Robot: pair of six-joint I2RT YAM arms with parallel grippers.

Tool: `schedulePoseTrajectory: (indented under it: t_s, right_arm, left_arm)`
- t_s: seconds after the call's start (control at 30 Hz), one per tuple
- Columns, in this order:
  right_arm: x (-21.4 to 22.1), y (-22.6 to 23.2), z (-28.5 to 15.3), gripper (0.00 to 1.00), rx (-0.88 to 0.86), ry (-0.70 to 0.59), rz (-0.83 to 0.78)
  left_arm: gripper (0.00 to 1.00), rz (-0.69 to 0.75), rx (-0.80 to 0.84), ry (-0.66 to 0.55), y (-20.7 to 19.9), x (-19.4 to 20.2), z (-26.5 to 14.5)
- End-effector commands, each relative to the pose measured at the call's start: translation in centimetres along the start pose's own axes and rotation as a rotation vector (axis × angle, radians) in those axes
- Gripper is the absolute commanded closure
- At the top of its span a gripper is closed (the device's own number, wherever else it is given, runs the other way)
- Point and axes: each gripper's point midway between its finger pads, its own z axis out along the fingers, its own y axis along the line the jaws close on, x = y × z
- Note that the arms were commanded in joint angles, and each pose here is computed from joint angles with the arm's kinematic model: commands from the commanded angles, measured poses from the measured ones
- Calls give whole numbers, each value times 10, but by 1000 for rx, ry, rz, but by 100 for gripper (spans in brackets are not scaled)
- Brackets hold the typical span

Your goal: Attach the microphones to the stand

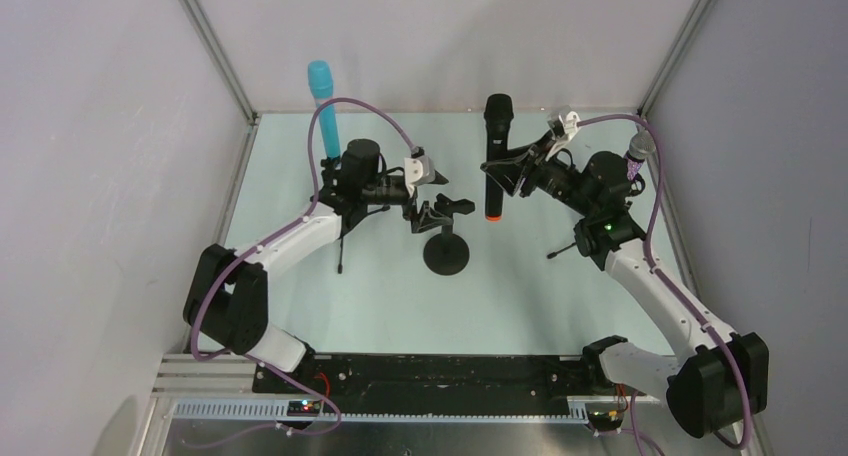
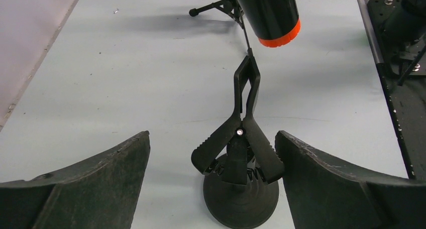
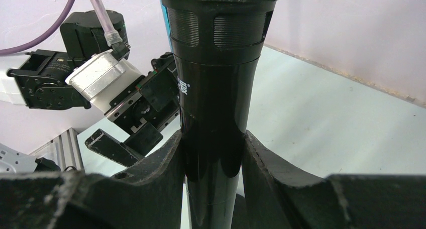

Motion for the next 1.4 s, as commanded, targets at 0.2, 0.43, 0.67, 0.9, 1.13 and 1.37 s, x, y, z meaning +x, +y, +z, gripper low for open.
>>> schedulePoseTrajectory:
  t_s: [0.2, 0.43, 0.67, 0.9, 1.13, 1.37]
  right_arm:
    - [-27, 10, 3, 100, -51, -88, -30]
    - [-24, 10, 5, 100, -60, -78, -16]
    - [-17, 8, 9, 100, -60, -64, -6]
    - [-4, 10, 16, 100, -73, -38, -100]
    - [4, 19, 10, 100, -80, -160, -225]
    - [7, 23, 3, 100, -67, -219, -273]
  left_arm:
    - [4, 88, 64, -61, -9, -18, -1]
    - [13, 69, 59, -53, -6, -14, 1]
    - [99, 35, 65, -41, -12, -8, 0]
    - [100, 17, 73, -45, -17, -9, -2]
    - [100, 5, 74, -42, -19, -8, -2]
    - [100, 0, 79, -45, -20, -9, -1]
